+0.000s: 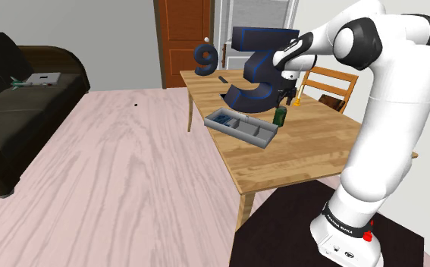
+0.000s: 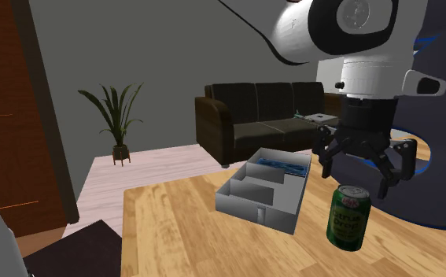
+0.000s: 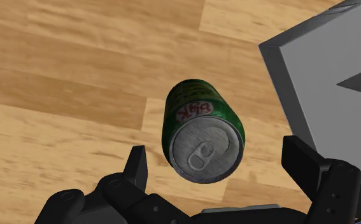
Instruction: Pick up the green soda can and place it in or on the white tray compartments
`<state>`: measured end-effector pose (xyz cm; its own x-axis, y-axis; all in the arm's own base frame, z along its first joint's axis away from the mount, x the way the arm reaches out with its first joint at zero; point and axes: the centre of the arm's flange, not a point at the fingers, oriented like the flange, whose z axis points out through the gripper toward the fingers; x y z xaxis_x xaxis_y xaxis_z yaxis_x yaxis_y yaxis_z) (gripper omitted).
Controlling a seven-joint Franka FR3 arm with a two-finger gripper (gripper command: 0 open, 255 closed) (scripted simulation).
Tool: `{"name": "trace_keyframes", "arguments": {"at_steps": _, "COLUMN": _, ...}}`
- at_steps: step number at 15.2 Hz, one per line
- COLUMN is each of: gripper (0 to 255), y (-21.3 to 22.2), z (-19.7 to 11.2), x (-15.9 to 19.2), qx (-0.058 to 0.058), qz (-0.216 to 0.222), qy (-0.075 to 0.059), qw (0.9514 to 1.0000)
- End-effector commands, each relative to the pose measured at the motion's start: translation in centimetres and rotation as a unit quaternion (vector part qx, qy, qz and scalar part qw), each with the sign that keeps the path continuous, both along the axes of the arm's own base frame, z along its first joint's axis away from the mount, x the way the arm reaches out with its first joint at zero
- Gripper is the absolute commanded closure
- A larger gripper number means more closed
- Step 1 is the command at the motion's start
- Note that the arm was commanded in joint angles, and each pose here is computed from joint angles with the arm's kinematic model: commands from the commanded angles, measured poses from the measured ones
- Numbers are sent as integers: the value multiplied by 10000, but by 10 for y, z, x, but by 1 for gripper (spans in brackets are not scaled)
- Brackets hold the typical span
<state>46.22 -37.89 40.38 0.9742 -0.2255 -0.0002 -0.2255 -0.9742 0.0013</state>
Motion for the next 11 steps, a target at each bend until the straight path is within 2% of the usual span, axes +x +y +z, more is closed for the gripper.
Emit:
{"name": "trace_keyframes", "arguments": {"at_steps": 1, "gripper": 0, "y": -4, "z": -12, "x": 1, "qx": 1, "qz": 1, "qy": -1, "qw": 10000}}
{"name": "trace_keyframes", "arguments": {"at_steps": 6, "gripper": 0, "y": -4, "z": -36, "x": 1, "qx": 1, "qz": 1, "qy": -1, "qw": 10000}}
{"name": "trace_keyframes", "arguments": {"at_steps": 11, "gripper": 0, "y": -4, "z": -36, "x": 1, "qx": 1, "qz": 1, "qy": -1, "qw": 10000}}
